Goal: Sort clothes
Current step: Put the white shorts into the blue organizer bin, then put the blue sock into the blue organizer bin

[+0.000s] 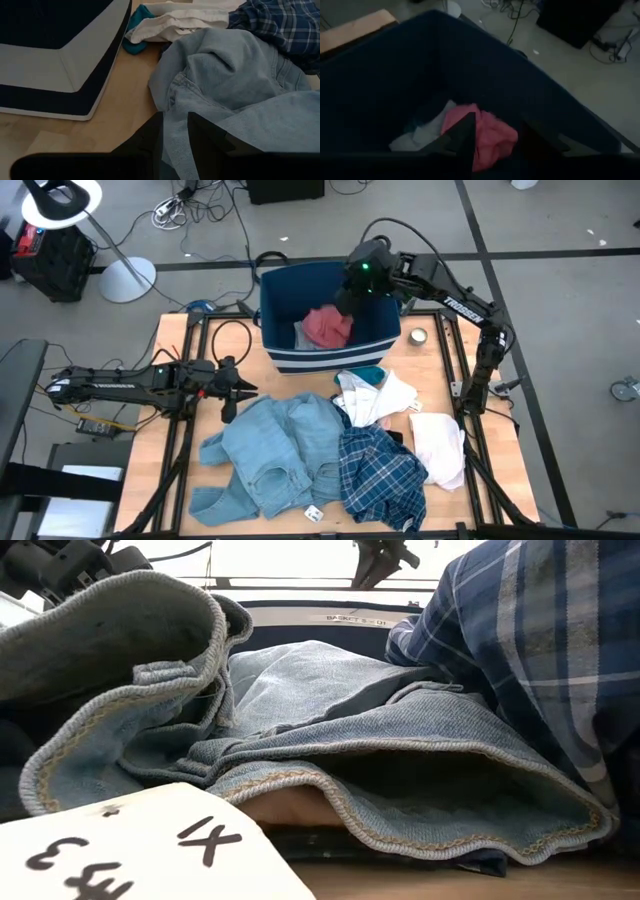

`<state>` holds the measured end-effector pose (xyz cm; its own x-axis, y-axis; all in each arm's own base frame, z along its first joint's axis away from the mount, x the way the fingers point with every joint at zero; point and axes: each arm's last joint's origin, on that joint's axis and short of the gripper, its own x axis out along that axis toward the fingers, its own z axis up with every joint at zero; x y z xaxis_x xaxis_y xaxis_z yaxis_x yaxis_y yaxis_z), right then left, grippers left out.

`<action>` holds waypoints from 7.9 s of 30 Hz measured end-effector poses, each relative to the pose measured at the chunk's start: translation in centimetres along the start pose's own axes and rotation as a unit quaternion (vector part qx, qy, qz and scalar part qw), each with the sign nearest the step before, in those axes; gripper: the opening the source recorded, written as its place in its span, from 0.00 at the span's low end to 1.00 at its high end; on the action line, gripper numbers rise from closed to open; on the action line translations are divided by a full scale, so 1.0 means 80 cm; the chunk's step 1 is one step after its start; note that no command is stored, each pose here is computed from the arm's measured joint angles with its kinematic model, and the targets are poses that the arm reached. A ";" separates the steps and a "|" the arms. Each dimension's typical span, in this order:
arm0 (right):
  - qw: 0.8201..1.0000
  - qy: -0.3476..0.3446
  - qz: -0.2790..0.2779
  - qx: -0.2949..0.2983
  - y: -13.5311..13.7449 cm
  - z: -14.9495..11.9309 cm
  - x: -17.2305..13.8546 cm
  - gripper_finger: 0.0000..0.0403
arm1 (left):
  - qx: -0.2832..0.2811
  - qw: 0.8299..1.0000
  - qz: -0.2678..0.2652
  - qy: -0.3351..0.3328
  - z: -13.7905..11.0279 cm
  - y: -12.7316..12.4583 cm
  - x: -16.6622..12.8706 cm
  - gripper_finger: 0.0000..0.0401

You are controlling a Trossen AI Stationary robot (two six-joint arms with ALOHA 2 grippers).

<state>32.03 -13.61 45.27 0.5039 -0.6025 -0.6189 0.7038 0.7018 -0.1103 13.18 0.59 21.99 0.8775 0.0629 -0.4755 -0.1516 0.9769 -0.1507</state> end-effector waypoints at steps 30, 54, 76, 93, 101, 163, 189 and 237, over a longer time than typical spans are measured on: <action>0.993 0.086 0.070 0.025 0.041 -0.075 -0.153 0.57 | -0.001 0.999 -0.008 -0.037 0.009 -0.002 0.000 0.24; 0.978 0.206 0.016 -0.001 0.149 -0.222 -0.026 0.61 | -0.001 0.999 -0.011 -0.050 0.012 -0.002 -0.001 0.24; 0.978 0.176 0.040 0.102 0.151 -0.332 0.082 0.68 | -0.002 0.998 -0.012 -0.056 0.014 -0.003 -0.001 0.24; 0.973 0.211 0.060 0.077 0.154 -0.356 0.062 0.02 | -0.002 0.998 -0.012 -0.057 0.014 -0.003 -0.001 0.24; 0.983 0.147 0.079 0.078 0.151 -0.296 0.000 0.01 | -0.002 0.998 -0.012 -0.058 0.014 -0.003 -0.001 0.24; 0.994 -0.096 0.040 0.026 0.044 -0.039 0.039 0.04 | 0.000 0.998 -0.003 -0.059 0.014 -0.002 -0.001 0.24; 0.995 -0.022 0.091 0.036 0.023 -0.053 0.021 0.39 | -0.001 0.998 -0.003 -0.059 0.014 -0.002 -0.001 0.24; 0.987 0.075 -0.053 0.129 0.081 -0.345 -0.103 0.38 | -0.002 0.998 -0.003 -0.059 0.014 -0.002 -0.001 0.24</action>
<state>18.65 6.40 28.15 0.3538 -0.5908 -0.7251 0.8624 0.5062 0.0083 13.66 0.65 23.02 0.9259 0.0804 -0.3692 -0.1474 0.9765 -0.1571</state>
